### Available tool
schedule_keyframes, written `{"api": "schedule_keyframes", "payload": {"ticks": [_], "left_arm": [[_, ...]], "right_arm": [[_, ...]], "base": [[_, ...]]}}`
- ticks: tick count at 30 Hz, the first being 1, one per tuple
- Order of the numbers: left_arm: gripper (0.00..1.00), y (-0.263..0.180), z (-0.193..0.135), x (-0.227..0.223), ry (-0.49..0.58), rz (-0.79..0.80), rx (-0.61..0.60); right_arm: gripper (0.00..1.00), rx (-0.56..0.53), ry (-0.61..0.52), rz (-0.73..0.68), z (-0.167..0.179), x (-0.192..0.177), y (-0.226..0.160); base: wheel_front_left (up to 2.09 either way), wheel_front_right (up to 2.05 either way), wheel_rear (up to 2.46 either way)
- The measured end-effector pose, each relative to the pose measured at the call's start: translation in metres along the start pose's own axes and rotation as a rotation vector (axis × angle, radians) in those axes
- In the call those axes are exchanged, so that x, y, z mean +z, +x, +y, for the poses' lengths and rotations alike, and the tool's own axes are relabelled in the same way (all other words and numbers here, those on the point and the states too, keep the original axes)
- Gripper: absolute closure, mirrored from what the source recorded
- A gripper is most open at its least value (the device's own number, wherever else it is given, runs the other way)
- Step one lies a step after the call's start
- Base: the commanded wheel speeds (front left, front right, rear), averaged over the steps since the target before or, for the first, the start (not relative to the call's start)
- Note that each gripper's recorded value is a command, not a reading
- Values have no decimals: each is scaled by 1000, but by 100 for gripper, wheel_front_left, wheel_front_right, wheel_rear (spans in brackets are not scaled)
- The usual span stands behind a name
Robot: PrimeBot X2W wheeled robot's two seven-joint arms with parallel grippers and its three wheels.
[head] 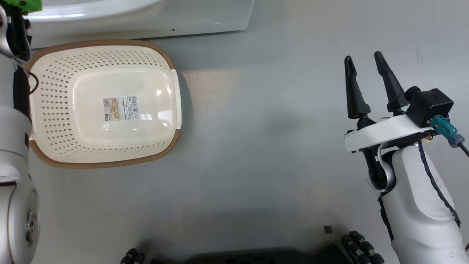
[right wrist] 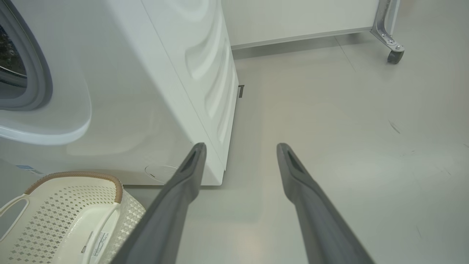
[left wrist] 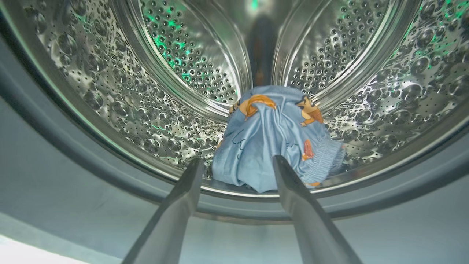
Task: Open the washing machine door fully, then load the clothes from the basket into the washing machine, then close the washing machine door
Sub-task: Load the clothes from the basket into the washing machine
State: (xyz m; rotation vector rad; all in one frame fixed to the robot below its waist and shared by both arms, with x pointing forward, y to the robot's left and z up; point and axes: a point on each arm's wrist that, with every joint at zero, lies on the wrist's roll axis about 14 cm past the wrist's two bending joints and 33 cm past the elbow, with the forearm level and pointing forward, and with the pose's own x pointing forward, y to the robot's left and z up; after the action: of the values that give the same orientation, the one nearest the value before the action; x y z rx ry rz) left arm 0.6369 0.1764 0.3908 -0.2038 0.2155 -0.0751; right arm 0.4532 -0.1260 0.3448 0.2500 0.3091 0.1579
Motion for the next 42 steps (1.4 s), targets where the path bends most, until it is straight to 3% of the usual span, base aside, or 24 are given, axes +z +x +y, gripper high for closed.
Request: {"api": "schedule_keyframes", "payload": {"ticks": [17,26,42], "left_arm": [[0,-59,0,55,-26,-146,8],[0,-99,13,50,-30,-145,47],[0,-154,3,51,-53,-187,46]], "right_arm": [[0,47,-22,-85,22,40,-15],[0,68,-27,-87,33,43,-32],[0,92,-34,-122,45,55,-54]], "base": [[0,0,0],[0,0,0],[0,0,0]]}}
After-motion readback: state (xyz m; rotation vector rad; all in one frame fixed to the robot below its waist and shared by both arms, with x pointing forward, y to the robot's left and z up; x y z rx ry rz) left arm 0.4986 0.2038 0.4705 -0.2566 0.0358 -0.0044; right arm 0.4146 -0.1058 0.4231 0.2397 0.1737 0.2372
